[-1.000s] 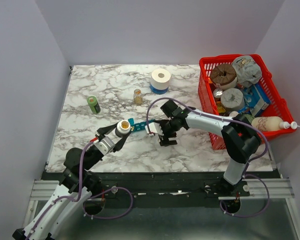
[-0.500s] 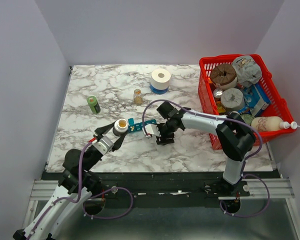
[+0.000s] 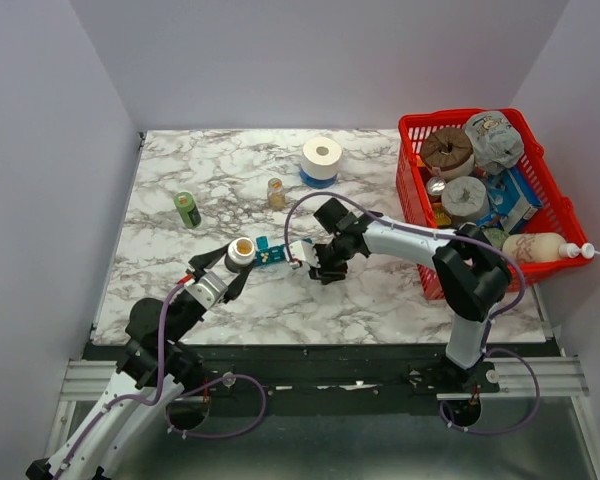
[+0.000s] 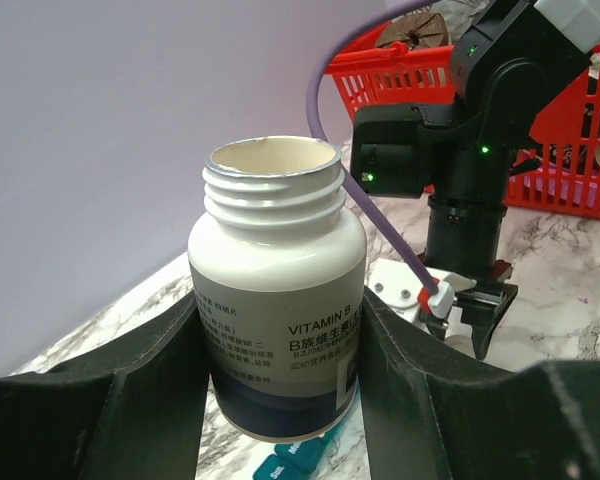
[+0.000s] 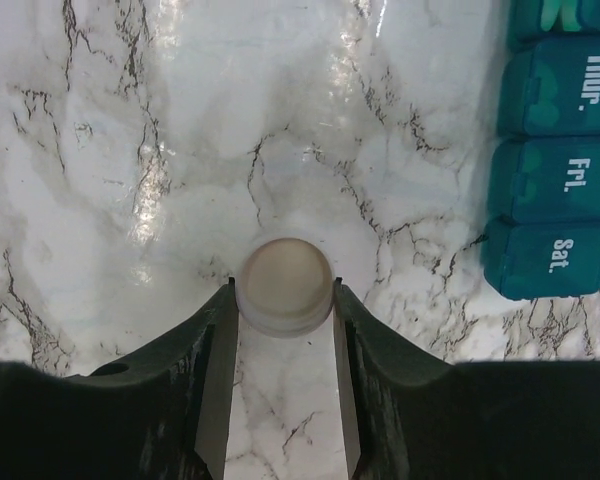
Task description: Sort the pills into containers
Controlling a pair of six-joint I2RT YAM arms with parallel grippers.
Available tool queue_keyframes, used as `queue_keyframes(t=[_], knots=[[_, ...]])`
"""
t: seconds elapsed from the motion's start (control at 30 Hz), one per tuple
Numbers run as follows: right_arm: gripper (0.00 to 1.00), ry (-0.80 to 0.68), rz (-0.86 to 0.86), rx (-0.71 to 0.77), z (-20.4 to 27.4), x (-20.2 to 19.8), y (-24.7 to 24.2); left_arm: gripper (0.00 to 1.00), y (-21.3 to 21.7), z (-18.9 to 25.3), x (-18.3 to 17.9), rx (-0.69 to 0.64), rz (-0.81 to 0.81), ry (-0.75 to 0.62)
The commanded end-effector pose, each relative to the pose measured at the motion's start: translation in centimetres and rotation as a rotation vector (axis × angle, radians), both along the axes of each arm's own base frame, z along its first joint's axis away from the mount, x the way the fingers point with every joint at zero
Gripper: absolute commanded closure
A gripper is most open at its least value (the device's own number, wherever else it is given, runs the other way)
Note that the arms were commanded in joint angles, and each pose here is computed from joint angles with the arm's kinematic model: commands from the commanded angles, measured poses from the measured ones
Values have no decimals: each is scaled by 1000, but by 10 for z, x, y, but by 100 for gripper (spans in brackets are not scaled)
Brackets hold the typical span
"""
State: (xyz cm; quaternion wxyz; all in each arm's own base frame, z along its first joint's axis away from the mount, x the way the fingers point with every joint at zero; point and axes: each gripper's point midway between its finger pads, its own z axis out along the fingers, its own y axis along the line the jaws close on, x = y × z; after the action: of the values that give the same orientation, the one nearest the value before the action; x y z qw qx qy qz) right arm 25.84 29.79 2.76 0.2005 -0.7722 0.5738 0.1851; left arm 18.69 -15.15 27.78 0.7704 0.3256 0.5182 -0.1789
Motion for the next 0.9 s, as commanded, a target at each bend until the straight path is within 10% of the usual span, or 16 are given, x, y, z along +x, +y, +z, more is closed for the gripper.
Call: queue_keyframes(t=[0.0, 0.87], knots=[[58, 54, -76, 93, 27, 8, 8, 100, 6, 19, -3, -31, 19, -45], [56, 40, -303, 136, 35, 80, 17, 100, 1, 16, -3, -24, -7, -25]])
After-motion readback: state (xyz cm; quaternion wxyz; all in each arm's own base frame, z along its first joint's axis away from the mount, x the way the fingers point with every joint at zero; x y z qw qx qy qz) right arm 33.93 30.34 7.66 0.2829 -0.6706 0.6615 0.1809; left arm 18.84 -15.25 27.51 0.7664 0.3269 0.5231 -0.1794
